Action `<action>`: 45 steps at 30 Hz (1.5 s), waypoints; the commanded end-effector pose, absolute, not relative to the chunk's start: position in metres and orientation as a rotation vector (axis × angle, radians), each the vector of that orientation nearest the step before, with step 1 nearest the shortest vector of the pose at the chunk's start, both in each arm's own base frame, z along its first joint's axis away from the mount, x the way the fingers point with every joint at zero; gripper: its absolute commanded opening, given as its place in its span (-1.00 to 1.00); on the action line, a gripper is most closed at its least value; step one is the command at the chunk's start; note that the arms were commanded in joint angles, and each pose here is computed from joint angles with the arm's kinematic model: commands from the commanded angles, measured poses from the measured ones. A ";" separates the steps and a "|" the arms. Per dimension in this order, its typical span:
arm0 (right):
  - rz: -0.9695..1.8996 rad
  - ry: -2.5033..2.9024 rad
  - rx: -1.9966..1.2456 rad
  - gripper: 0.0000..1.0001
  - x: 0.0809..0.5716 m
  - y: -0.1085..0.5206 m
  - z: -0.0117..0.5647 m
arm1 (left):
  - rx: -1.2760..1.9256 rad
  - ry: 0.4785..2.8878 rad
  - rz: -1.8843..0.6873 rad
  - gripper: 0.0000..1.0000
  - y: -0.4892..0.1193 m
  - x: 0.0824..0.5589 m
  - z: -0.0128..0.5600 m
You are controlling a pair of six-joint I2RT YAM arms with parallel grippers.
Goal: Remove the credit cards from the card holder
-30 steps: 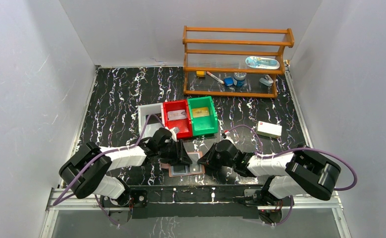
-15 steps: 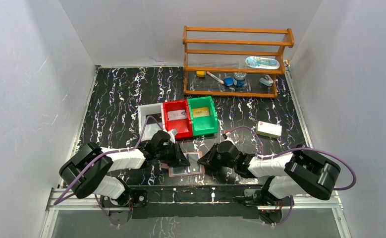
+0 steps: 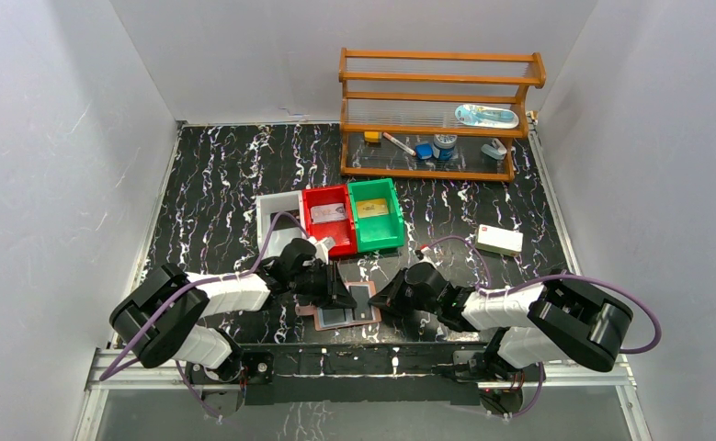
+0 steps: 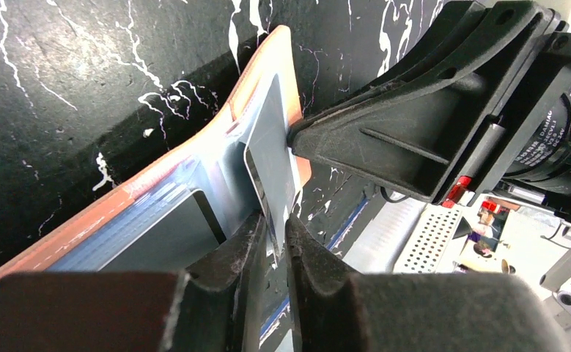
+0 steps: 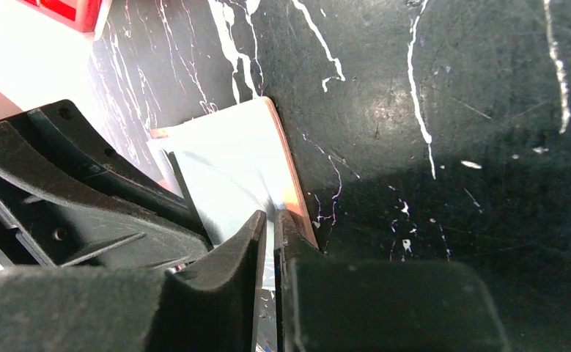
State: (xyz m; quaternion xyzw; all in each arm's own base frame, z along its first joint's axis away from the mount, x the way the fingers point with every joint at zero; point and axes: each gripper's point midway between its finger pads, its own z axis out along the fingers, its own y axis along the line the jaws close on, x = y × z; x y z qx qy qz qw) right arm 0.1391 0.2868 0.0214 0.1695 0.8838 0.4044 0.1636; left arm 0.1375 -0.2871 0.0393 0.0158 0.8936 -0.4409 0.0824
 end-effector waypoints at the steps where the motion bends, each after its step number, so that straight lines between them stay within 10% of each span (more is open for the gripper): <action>1: 0.886 2.741 0.469 -0.63 0.104 0.244 -0.030 | 0.146 2.607 -1.434 -0.74 -0.303 0.137 0.059; 45: 0.773 2.762 0.410 -0.58 0.118 0.252 -0.024 | 0.229 2.694 -1.129 -1.00 -0.272 0.145 0.062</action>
